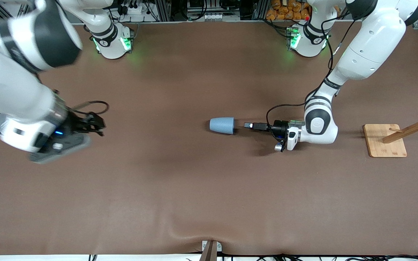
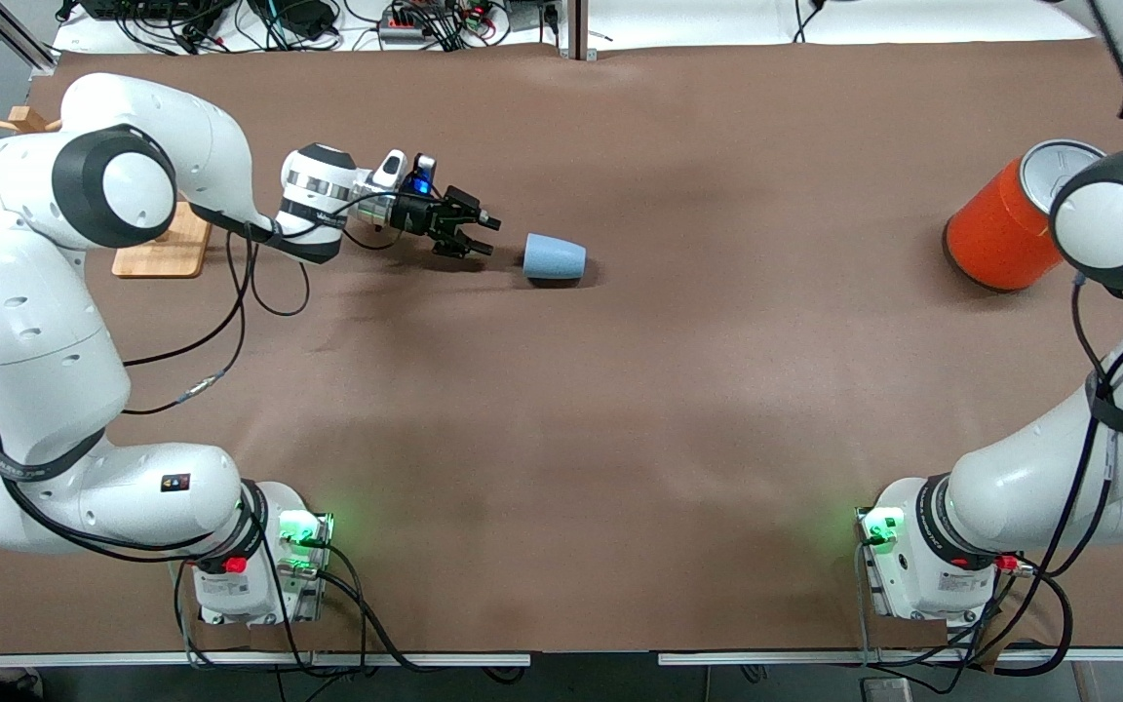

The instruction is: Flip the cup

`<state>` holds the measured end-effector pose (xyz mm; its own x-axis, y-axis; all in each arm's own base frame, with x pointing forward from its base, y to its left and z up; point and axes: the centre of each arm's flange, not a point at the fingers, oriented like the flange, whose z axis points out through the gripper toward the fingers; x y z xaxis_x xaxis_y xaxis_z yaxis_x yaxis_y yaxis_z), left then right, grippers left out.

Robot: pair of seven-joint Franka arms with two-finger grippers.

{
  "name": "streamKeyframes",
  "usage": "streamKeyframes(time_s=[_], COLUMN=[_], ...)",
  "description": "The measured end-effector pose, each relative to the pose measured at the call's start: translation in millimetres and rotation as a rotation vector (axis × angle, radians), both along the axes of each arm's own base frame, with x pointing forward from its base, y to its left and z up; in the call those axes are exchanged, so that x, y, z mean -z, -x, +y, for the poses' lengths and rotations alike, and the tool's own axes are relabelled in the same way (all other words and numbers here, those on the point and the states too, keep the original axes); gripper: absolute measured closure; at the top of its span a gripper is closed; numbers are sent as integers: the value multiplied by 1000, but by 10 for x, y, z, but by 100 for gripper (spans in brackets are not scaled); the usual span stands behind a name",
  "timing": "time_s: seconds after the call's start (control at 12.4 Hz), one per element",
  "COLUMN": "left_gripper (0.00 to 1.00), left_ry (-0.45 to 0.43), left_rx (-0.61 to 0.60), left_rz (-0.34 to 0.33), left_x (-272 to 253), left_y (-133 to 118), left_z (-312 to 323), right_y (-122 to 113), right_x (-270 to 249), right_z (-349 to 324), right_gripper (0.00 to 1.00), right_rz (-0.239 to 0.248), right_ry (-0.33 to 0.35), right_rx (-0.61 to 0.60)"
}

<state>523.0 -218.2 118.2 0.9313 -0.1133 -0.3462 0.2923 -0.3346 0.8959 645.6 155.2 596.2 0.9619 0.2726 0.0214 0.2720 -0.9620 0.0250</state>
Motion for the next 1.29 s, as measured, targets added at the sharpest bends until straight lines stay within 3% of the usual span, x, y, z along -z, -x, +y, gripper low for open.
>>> streamKeyframes(time_s=[0.24,0.32,0.65,0.97,1.05,1.29], left_gripper=[37,37,37,44,51,87], left_ry=[-31,-33,-14,-26,-33,-39], left_rx=[-23,-24,-53,-82,-81,-88], left_rz=[-4,-3,15,25,25,14], left_x=[28,30,17,30,35,5], left_y=[62,86,119,226,259,237], left_z=[-254,-323,-450,-727,-794,-829], right_y=[114,157,490,759,786,847], right_x=[-80,-60,-149,-155,-139,-208], right_z=[-246,-272,-957,-2092,-2076,-1615], right_gripper=[0,0,0,0,0,0], right_rz=[8,15,11,60,66,52], right_ry=[18,22,-51,-134,-130,-85], right_rx=[387,457,626,667,713,749])
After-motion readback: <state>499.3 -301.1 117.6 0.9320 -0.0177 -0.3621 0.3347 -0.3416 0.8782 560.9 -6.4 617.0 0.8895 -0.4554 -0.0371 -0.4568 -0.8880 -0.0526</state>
